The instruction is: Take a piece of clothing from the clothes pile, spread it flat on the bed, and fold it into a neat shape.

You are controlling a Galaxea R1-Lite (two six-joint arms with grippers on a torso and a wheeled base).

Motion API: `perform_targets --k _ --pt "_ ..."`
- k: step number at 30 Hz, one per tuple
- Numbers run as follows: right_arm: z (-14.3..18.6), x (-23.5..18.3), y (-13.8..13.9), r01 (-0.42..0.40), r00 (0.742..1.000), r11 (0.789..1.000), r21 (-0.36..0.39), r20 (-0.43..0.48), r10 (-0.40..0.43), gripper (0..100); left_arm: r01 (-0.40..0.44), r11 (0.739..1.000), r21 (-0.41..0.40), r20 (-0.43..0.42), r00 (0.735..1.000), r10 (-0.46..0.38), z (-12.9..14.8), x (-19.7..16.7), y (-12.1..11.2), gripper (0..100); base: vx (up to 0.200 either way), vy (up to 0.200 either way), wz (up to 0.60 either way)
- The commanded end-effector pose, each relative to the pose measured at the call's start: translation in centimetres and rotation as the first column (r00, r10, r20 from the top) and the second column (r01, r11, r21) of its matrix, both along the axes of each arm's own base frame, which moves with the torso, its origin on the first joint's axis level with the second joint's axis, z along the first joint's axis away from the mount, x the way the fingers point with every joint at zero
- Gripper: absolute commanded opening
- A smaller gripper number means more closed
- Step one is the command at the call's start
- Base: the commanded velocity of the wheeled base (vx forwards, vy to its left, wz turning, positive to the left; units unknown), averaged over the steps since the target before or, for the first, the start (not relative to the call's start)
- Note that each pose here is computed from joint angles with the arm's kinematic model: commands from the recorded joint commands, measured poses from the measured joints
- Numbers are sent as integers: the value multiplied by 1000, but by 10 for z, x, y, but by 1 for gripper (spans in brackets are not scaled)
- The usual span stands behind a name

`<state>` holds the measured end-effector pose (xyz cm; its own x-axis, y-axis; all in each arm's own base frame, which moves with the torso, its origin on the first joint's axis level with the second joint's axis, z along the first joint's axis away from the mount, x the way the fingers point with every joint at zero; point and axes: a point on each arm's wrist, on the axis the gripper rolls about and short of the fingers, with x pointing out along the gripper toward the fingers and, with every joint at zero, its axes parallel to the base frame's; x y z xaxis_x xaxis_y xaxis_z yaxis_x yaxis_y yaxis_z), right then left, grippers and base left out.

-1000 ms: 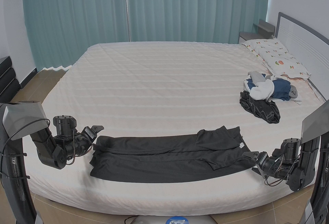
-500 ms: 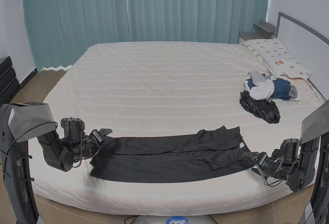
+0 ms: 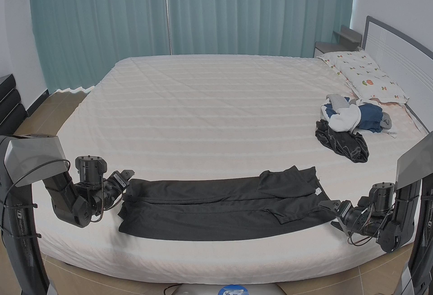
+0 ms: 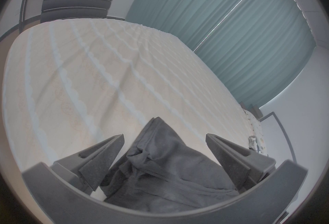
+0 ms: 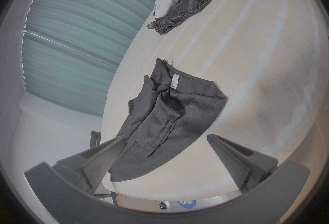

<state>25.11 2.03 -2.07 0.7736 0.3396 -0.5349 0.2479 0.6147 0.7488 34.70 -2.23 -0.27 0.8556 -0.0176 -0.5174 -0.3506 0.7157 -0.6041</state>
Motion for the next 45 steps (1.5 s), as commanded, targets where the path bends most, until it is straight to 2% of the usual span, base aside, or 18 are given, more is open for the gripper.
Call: perform_targets --k 1,4,5,7,11,17,24,29,31,32,34,37,41,45 --pt "0 1 0 0 1000 1000 1 10 0 100 -10 999 -52 71 997 13 15 11 -6 100 0 0 0" --pt "-1 1 0 0 1000 1000 0 4 0 100 -10 992 -125 91 996 21 17 19 -15 100 0 0 0" --pt "-1 1 0 0 1000 1000 0 4 0 100 -10 992 -125 91 996 21 17 19 -15 100 0 0 0" --pt "-2 1 1 -4 1000 1000 -2 3 4 100 -3 991 -135 64 998 12 -3 29 -23 100 0 0 0" --pt "-2 1 1 -4 1000 1000 -2 3 4 100 10 992 -130 35 999 -5 -12 28 -27 100 0 0 0" --pt "-3 1 1 -7 1000 1000 -3 1 7 100 104 995 11 -62 993 -103 -31 4 -32 100 0 0 0" --pt "-3 1 1 -5 1000 1000 -4 -1 5 100 97 994 52 -106 990 -91 -37 -6 -32 100 0 0 0" --pt "-2 1 1 -5 1000 1000 -4 1 5 100 89 995 46 -91 992 -85 -33 -5 -31 100 0 0 0" --pt "-2 1 1 -4 1000 1000 -4 1 4 100 65 998 25 -33 997 -64 -13 -3 -28 100 0 0 0" --pt "-2 0 1 -4 1000 1000 -4 -1 4 100 62 998 23 -30 998 -62 -12 -3 -28 100 0 0 0" --pt "-2 0 1 -5 1000 1000 -4 1 5 100 21 1000 -21 29 999 -21 9 -1 -20 100 0 0 0" --pt "-2 1 1 -3 1000 1000 -3 3 3 100 5 1000 -27 61 998 -3 23 0 -13 100 0 0 0" --pt "-2 1 1 -4 1000 1000 -4 2 4 100 -3 1000 -28 96 995 6 32 5 -7 100 0 0 0" --pt "-2 1 1 -5 1000 1000 -4 1 5 100 -8 999 -31 139 990 13 33 29 -4 100 0 0 0"
